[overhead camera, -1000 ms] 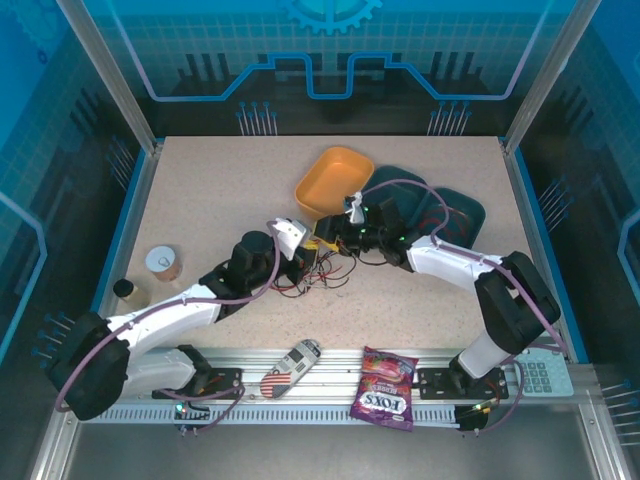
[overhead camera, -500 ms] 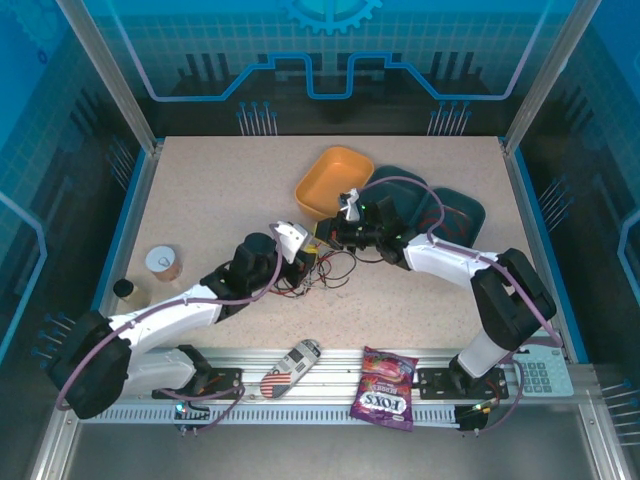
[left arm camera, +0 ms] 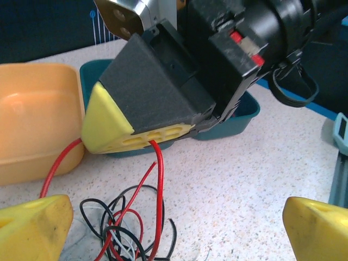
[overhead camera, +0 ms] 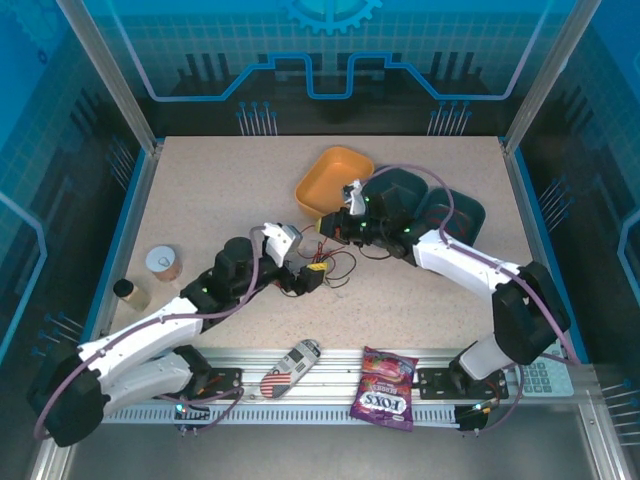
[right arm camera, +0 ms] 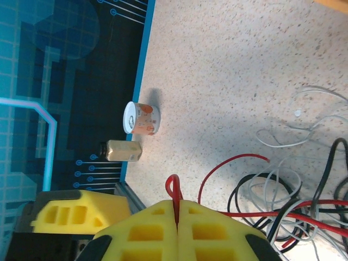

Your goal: Untangle the cables

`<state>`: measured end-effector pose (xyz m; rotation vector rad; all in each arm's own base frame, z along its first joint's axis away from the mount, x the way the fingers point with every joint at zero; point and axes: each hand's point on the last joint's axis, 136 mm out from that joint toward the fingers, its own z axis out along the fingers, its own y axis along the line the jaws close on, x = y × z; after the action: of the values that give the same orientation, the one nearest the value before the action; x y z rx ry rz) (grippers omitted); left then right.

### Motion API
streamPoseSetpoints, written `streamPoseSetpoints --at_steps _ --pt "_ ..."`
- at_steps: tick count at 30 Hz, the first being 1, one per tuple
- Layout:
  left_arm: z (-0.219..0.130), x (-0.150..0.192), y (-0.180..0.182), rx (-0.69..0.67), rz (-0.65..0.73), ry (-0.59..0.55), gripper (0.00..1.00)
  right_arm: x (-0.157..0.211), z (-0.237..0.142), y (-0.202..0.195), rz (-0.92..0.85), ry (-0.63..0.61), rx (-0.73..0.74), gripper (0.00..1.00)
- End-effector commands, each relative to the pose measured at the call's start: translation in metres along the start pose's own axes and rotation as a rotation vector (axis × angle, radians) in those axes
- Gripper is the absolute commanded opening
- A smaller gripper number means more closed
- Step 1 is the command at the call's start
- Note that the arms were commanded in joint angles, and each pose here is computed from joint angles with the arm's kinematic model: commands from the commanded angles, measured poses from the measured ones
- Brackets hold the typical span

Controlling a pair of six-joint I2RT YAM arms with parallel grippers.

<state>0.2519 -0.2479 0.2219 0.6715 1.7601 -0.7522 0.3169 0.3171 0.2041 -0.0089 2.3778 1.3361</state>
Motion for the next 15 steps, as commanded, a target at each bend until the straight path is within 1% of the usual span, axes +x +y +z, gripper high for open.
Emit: streamPoseSetpoints --at_steps 1,5,9,13,15 --pt "-0.013 -0.002 -0.01 0.038 -0.006 -0.025 0.99 -0.009 -0.021 0.011 -0.089 -0.042 0.045 0.0" --pt "-0.028 -0.017 -0.006 -0.001 0.0 -0.101 0.99 -0.018 -0.042 0.015 -0.142 -0.09 0.094 0.0" --pt "-0.036 -0.02 0.009 -0.095 -0.019 -0.149 0.99 -0.027 -0.068 0.023 -0.191 -0.141 0.124 0.0" --pt "-0.037 -0.013 0.031 -0.214 -0.074 -0.142 0.99 -0.033 -0.095 0.04 -0.26 -0.184 0.142 0.0" --pt "-0.035 -0.007 0.038 -0.251 -0.101 -0.126 0.99 -0.035 -0.105 0.049 -0.29 -0.194 0.144 0.0"
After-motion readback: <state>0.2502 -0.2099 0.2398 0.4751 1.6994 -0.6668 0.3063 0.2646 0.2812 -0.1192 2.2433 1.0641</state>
